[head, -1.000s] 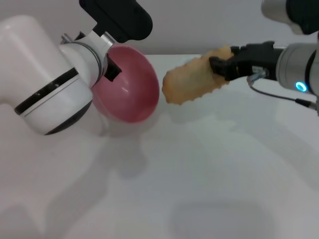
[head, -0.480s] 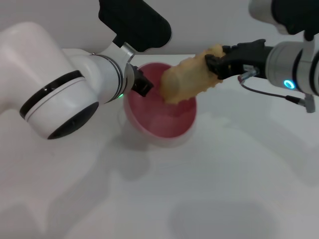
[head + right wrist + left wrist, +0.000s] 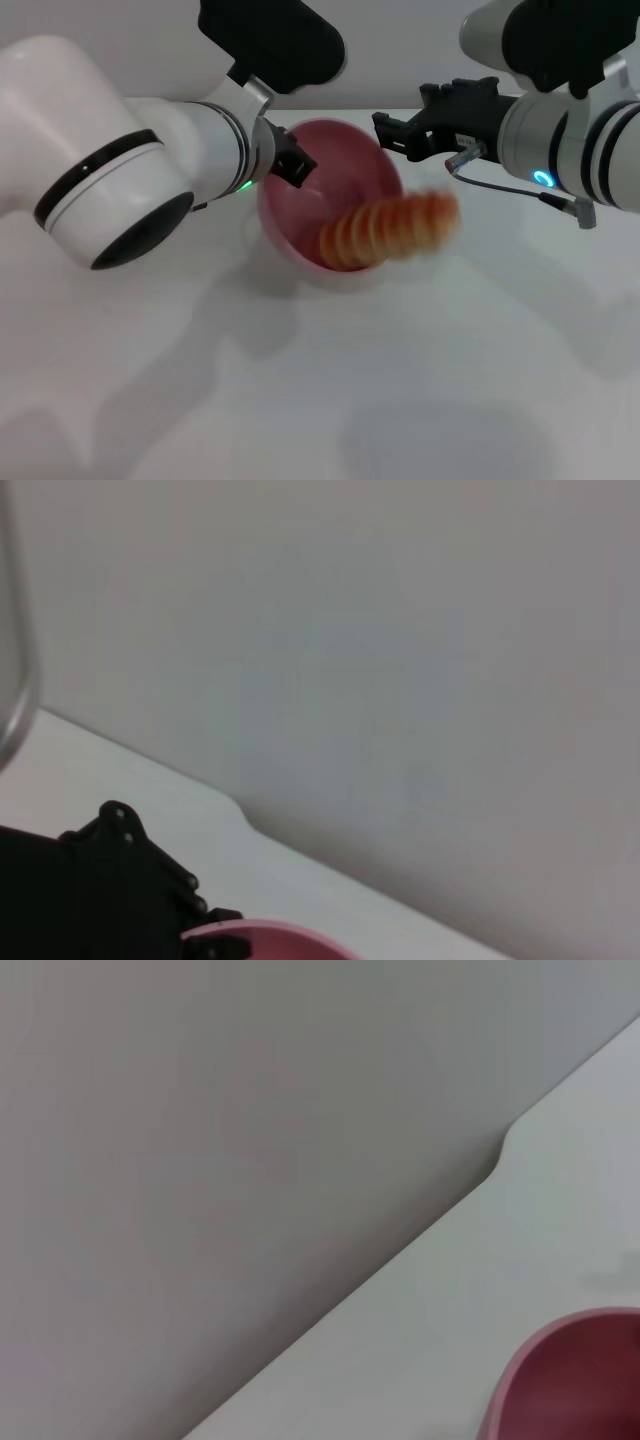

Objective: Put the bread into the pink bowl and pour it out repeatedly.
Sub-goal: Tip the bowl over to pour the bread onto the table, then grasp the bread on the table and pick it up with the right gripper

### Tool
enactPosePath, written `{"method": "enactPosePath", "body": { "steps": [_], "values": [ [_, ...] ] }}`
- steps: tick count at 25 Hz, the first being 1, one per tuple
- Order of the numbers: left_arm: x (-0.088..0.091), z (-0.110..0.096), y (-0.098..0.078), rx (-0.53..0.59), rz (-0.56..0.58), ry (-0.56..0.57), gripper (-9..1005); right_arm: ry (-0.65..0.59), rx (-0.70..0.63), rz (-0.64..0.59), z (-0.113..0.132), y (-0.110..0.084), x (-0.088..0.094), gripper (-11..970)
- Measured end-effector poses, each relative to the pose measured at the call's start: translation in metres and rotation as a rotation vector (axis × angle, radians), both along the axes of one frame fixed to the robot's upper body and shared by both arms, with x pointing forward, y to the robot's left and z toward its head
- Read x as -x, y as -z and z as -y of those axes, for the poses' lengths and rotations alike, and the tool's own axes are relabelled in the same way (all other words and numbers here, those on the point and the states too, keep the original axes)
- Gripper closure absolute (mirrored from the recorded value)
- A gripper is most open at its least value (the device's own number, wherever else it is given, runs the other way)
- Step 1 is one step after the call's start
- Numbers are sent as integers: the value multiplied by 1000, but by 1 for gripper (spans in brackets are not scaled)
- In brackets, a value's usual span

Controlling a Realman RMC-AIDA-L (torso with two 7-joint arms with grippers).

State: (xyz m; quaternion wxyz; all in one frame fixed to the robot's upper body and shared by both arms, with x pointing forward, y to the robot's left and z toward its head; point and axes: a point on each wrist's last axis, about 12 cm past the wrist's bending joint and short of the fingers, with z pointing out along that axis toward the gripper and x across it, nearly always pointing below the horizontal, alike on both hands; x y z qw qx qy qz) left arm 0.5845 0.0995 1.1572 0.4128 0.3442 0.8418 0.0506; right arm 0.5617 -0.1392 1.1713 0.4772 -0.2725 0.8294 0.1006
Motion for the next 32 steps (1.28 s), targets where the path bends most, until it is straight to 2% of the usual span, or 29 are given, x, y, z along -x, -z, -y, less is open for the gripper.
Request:
{"method": "enactPosePath", "body": {
  "steps": [5, 7, 12, 15, 23, 28, 31, 32],
  "values": [
    [-2, -2, -1, 2, 1, -7, 881, -9, -4, 61, -1, -1, 0, 390],
    [-6, -9, 2, 10, -12, -34, 881, 0, -13, 114, 4, -2, 1, 341],
    [-10, -13, 7, 36, -66, -40, 880, 58, -36, 391, 27, -9, 9, 347],
    [-9, -13, 9, 40, -80, -33, 880, 80, -57, 438, 34, -13, 13, 347],
    [-8, -15, 13, 27, -84, -33, 879, 85, -46, 346, 33, 0, 21, 347],
    [-13, -22, 11, -35, -44, -34, 878, 48, -108, 133, 21, 0, 27, 346],
    [-17, -27, 7, -74, -16, -53, 878, -4, -111, 28, 12, 5, 38, 346],
    [-23, -35, 0, -111, 15, -84, 878, -20, -126, -44, 8, 10, 46, 346]
  ]
}}
